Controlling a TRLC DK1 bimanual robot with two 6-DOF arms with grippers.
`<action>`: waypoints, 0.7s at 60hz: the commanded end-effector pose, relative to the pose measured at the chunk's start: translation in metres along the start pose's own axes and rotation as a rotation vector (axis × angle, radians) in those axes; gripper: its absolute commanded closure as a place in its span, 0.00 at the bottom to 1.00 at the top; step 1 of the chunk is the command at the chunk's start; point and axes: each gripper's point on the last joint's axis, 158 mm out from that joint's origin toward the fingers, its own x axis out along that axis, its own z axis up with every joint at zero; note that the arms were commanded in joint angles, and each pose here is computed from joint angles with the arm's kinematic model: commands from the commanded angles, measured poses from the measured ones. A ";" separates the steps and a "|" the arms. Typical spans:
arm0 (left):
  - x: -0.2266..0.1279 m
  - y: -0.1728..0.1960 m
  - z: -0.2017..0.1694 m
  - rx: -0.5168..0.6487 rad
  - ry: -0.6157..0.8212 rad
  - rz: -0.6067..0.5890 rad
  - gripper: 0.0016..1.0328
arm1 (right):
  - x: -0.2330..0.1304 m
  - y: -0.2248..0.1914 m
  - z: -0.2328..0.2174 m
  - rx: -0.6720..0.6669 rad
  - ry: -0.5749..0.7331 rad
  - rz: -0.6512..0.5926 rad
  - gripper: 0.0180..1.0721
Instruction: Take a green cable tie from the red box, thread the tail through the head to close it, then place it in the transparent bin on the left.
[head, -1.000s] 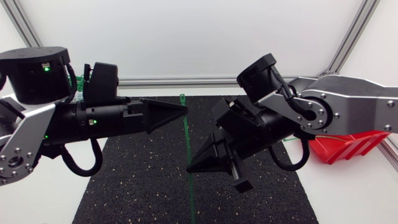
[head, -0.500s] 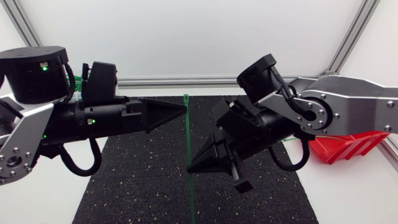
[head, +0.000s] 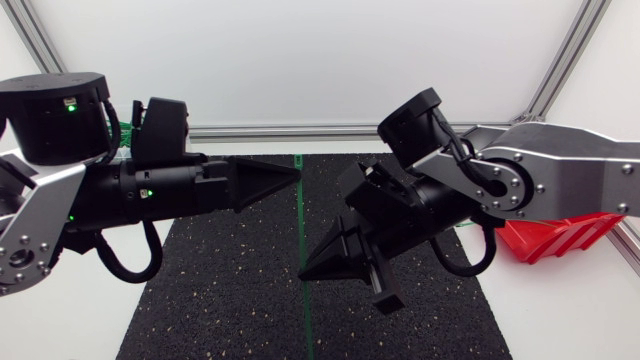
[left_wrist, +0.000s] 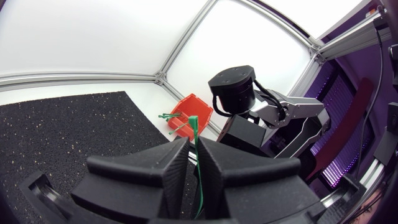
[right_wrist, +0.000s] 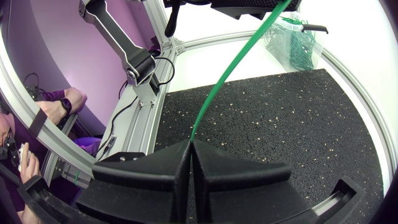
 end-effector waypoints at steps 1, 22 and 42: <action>0.001 -0.011 0.011 0.005 -0.012 -0.025 0.88 | 0.005 0.003 -0.009 -0.005 0.012 0.010 0.95; 0.003 -0.009 0.009 -0.009 0.002 -0.019 0.96 | 0.006 0.000 -0.010 -0.002 0.019 0.001 0.95; -0.003 0.002 0.018 -0.045 0.002 0.015 0.96 | 0.011 -0.006 -0.018 -0.008 0.058 -0.034 0.68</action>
